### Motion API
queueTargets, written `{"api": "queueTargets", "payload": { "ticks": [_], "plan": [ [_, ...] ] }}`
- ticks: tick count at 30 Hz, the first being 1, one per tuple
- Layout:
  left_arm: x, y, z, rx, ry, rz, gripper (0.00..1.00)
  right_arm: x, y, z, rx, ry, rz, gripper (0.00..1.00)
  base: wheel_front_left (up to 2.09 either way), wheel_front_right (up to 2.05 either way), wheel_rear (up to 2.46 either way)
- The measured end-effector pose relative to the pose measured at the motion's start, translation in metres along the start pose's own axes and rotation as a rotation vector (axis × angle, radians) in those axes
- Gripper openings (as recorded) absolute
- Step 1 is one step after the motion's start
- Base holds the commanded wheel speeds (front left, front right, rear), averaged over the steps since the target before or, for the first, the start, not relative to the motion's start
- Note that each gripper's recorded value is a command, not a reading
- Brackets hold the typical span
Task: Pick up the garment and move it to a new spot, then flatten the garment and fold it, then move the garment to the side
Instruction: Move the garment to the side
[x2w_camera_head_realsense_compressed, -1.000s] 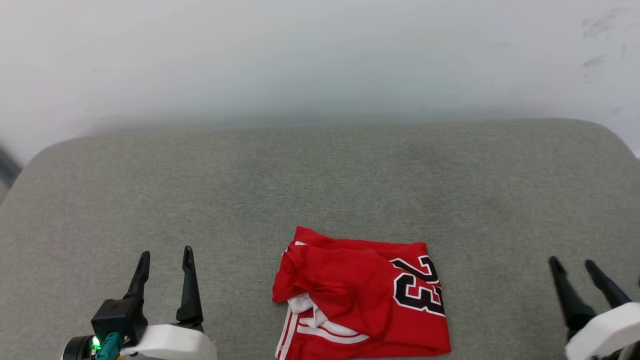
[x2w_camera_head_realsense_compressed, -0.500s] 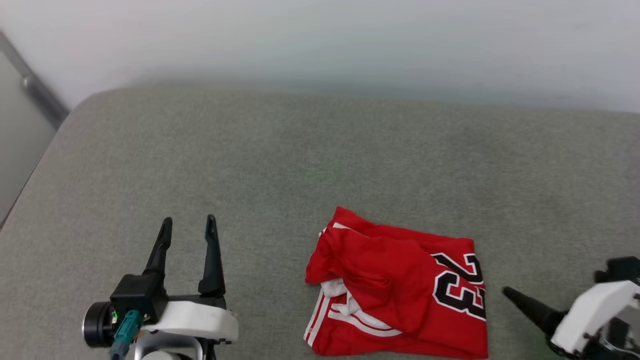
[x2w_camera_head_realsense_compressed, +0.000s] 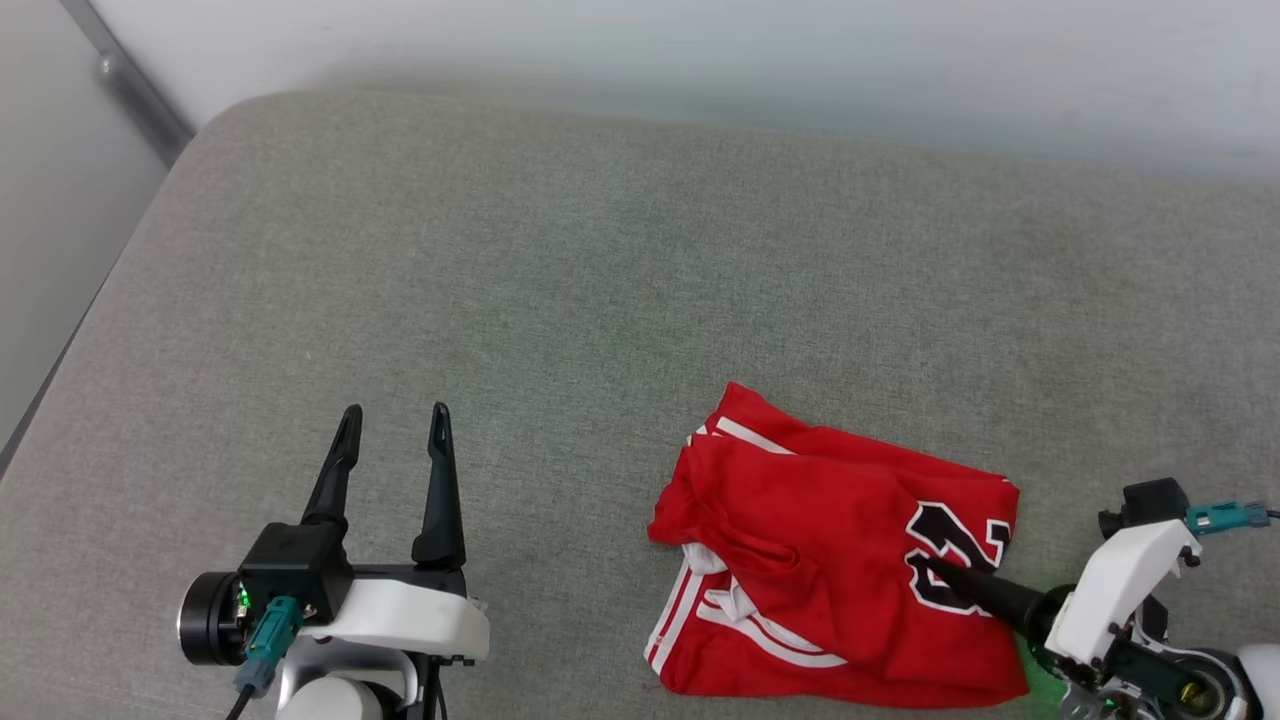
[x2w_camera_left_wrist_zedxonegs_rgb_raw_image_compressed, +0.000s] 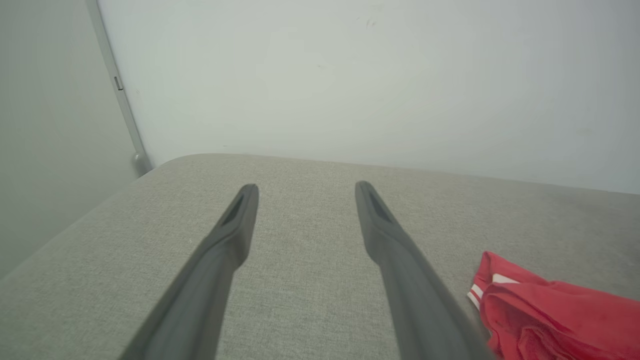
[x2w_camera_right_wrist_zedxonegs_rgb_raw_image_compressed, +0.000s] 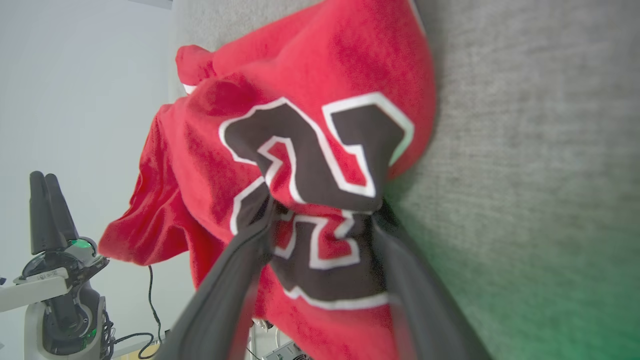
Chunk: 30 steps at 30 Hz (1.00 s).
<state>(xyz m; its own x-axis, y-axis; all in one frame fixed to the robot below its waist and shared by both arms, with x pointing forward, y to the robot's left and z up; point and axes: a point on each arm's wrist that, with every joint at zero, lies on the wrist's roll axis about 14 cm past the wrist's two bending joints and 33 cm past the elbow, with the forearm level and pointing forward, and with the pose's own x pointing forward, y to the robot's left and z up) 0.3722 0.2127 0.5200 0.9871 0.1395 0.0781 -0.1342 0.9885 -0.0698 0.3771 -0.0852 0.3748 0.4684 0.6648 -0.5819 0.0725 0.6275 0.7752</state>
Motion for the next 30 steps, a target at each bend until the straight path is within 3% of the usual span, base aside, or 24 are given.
{"api": "queueTargets", "payload": {
  "ticks": [5, 11, 15, 23, 30],
  "plan": [
    [-0.002, 0.000, 0.006, 0.000, -0.018, -0.003, 1.00, -0.004, 0.014, 0.002, -0.097, -0.023, 0.011, 0.00, 0.00, 0.00, 0.00],
    [-0.005, -0.010, 0.012, -0.010, -0.036, -0.042, 1.00, -0.029, 0.040, 0.026, -0.418, -0.122, -0.025, 0.00, 0.00, 0.00, 0.00],
    [-0.001, -0.037, 0.014, -0.034, -0.044, -0.120, 1.00, -0.060, 0.027, 0.040, -0.624, -0.161, -0.168, 0.00, 0.00, 0.00, 0.00],
    [0.017, -0.112, 0.022, -0.071, -0.079, -0.331, 1.00, -0.124, -0.015, 0.066, -0.679, -0.241, -0.404, 0.00, 0.00, 0.00, 0.00],
    [0.041, -0.187, 0.025, -0.107, -0.109, -0.529, 1.00, -0.180, -0.066, 0.094, -0.592, -0.337, -0.594, 0.00, 0.00, 0.00, 0.00]
  ]
}}
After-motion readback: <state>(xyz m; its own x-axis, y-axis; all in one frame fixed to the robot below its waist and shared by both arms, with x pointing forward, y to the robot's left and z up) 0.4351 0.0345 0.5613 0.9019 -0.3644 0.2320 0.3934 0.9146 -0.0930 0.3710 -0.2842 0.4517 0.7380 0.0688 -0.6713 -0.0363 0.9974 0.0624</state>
